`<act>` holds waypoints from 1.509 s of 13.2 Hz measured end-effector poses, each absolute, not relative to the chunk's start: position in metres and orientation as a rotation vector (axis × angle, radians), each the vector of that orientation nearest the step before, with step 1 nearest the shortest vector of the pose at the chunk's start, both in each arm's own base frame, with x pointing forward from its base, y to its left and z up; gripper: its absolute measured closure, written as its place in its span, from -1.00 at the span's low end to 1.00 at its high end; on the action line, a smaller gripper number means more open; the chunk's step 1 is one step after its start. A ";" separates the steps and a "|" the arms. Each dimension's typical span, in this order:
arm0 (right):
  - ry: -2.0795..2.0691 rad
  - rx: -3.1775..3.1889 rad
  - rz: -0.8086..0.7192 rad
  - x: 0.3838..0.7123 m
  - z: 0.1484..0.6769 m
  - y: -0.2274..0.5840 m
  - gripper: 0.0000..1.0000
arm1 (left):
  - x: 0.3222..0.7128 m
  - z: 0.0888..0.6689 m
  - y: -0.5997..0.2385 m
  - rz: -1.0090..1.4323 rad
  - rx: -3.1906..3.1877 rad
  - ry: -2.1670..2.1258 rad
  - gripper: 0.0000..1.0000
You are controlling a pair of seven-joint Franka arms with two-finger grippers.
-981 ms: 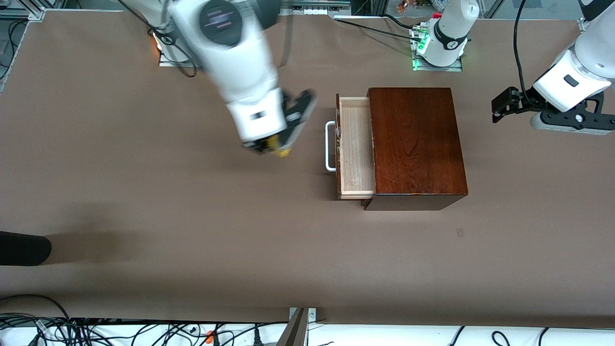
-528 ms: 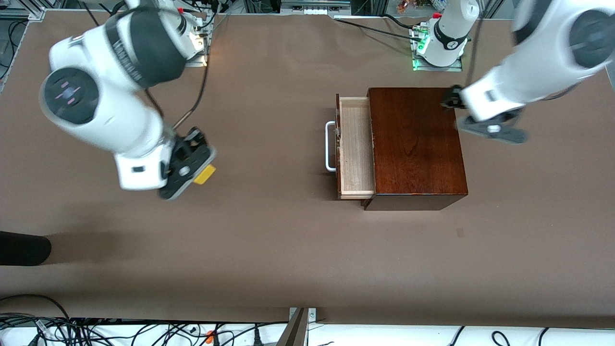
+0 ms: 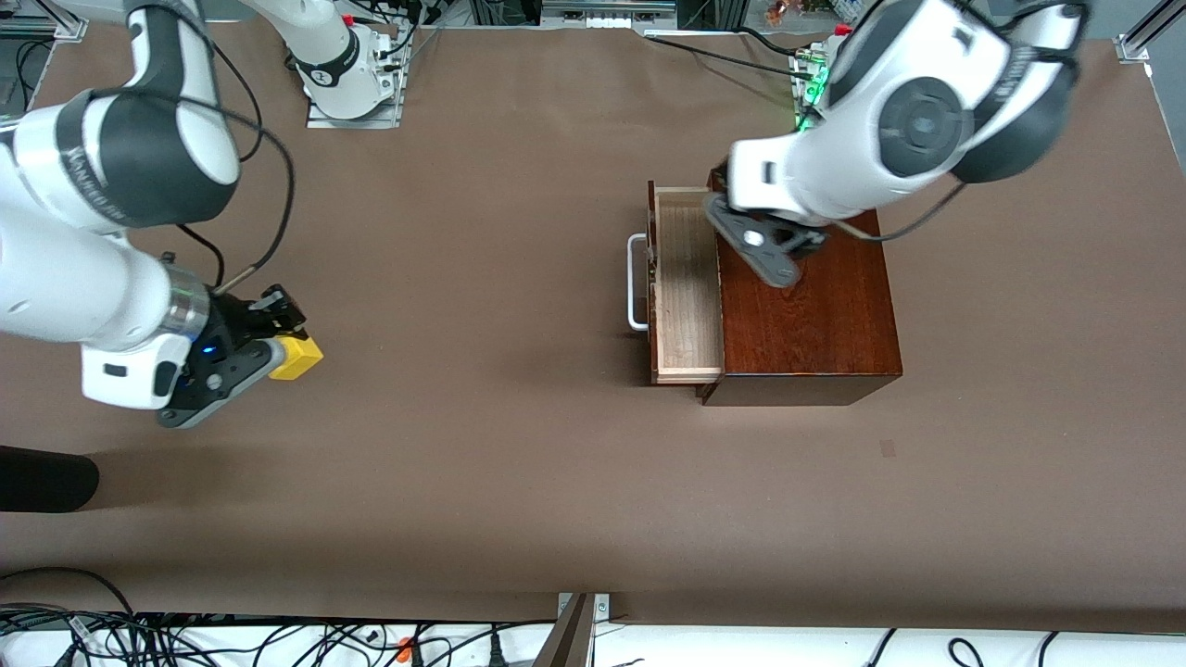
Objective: Open drawer, take yellow block, close drawer
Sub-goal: 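Lift the yellow cube out with the right gripper while the left gripper approaches, then place the cube on the table with the right gripper while the left pushes drawer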
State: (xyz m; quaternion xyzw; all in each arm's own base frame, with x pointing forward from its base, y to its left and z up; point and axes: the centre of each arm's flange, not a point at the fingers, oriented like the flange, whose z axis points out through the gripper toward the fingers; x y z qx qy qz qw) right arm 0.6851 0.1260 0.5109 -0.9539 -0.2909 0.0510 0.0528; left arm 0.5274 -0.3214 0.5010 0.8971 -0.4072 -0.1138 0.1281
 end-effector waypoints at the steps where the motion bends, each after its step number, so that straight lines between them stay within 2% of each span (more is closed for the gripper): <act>1: -0.854 -2.908 0.152 0.685 0.501 0.116 -0.11 | 0.520 0.495 -0.346 -0.294 2.555 -1.287 -1.00; 3: -0.803 -2.930 0.107 0.680 0.468 0.100 -0.11 | 0.510 0.476 -0.387 -0.230 2.435 -1.474 -1.00; 11: -0.288 -3.064 0.103 0.628 0.317 0.067 -0.11 | 0.465 0.416 -0.496 -0.026 2.127 -2.030 -1.00; 17: -0.179 -3.107 0.055 0.584 0.213 0.085 -0.11 | 0.480 0.337 -0.501 -0.060 2.044 -2.274 -1.00; 20: -0.176 -3.111 0.063 0.582 0.203 0.084 -0.11 | 0.487 0.314 -0.495 -0.093 2.011 -2.356 -1.00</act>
